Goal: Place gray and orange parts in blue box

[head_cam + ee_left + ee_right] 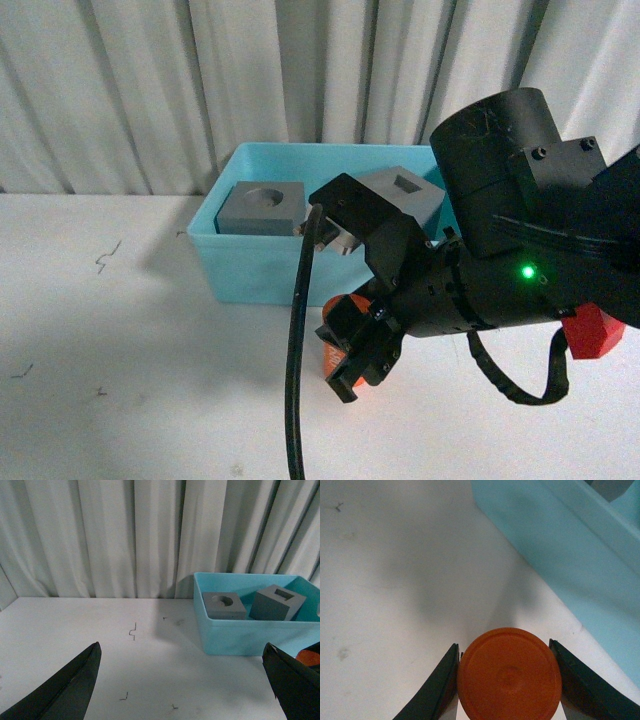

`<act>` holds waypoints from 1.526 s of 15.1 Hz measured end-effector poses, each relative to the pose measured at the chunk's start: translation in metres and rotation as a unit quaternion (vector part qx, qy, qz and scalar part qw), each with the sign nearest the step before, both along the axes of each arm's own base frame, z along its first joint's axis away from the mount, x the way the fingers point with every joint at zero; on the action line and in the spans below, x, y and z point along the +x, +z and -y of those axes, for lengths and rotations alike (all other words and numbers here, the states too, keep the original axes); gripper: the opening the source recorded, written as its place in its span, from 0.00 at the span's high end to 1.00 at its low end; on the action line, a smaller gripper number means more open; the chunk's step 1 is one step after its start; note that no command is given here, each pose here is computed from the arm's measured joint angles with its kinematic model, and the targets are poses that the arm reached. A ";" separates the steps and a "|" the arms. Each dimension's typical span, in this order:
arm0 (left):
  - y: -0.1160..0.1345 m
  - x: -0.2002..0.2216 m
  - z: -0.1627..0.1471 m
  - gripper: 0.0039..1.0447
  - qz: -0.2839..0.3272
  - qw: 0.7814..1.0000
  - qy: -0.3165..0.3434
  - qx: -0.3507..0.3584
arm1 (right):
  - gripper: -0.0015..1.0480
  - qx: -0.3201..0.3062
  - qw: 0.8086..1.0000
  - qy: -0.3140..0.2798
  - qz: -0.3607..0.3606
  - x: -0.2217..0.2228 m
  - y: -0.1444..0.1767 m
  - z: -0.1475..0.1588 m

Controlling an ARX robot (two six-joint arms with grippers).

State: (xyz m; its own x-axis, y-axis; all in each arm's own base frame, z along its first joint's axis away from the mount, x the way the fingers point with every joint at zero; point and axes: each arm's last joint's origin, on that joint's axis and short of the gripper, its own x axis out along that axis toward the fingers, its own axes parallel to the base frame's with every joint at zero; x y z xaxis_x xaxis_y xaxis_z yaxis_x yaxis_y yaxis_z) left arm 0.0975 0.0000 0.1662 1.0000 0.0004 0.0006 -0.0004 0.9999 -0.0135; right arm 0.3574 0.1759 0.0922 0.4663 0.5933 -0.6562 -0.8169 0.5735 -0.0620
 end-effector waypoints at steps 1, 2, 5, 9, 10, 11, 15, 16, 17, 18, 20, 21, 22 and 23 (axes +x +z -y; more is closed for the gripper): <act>0.000 0.000 0.000 0.06 0.000 1.000 0.000 0.000 | 0.54 0.008 1.000 -0.009 0.002 -0.008 0.004 0.003; 0.000 0.000 0.000 0.06 0.000 1.000 0.000 0.000 | 0.54 0.034 0.999 -0.027 0.015 -0.018 0.019 0.009; 0.000 0.000 0.000 0.06 0.000 1.000 0.000 0.000 | 0.54 0.143 0.979 -0.077 0.121 -0.026 0.113 0.032; 0.000 0.000 0.000 0.06 0.000 1.000 0.000 0.000 | 0.54 0.168 0.946 -0.193 0.197 0.026 0.134 0.064; 0.000 0.000 0.000 0.06 0.000 1.000 0.000 0.000 | 0.54 0.162 0.949 -0.204 0.175 0.038 0.119 0.059; 0.000 0.000 0.000 0.06 0.000 1.000 0.000 0.000 | 0.54 0.165 0.950 -0.205 0.168 0.049 0.113 0.050; 0.000 0.000 0.000 0.06 0.000 1.000 0.000 0.000 | 0.55 0.184 0.947 -0.196 0.174 0.082 0.115 0.008; 0.000 0.000 0.000 0.06 0.000 1.000 0.000 0.000 | 0.55 0.174 0.951 -0.201 0.156 0.084 0.096 0.002; 0.000 0.000 0.000 0.06 0.000 1.000 0.000 0.000 | 0.55 0.161 0.955 -0.208 0.135 0.087 0.076 -0.001; 0.000 0.000 0.000 0.06 0.000 1.000 0.000 0.000 | 0.55 0.149 0.958 -0.214 0.118 0.088 0.060 -0.002; 0.000 0.000 0.000 0.06 0.000 1.000 0.000 0.000 | 0.55 0.148 0.958 -0.217 0.113 0.091 0.049 -0.006; 0.000 0.000 0.000 0.06 0.000 1.000 0.000 0.000 | 0.55 0.154 0.958 -0.215 0.115 0.094 0.051 -0.010; 0.000 0.000 0.000 0.06 0.000 1.000 0.000 0.000 | 0.55 0.153 0.958 -0.215 0.110 0.096 0.049 -0.013; 0.000 0.000 0.000 0.06 0.000 1.000 0.000 0.000 | 0.55 0.150 0.960 -0.214 0.105 0.097 0.044 -0.017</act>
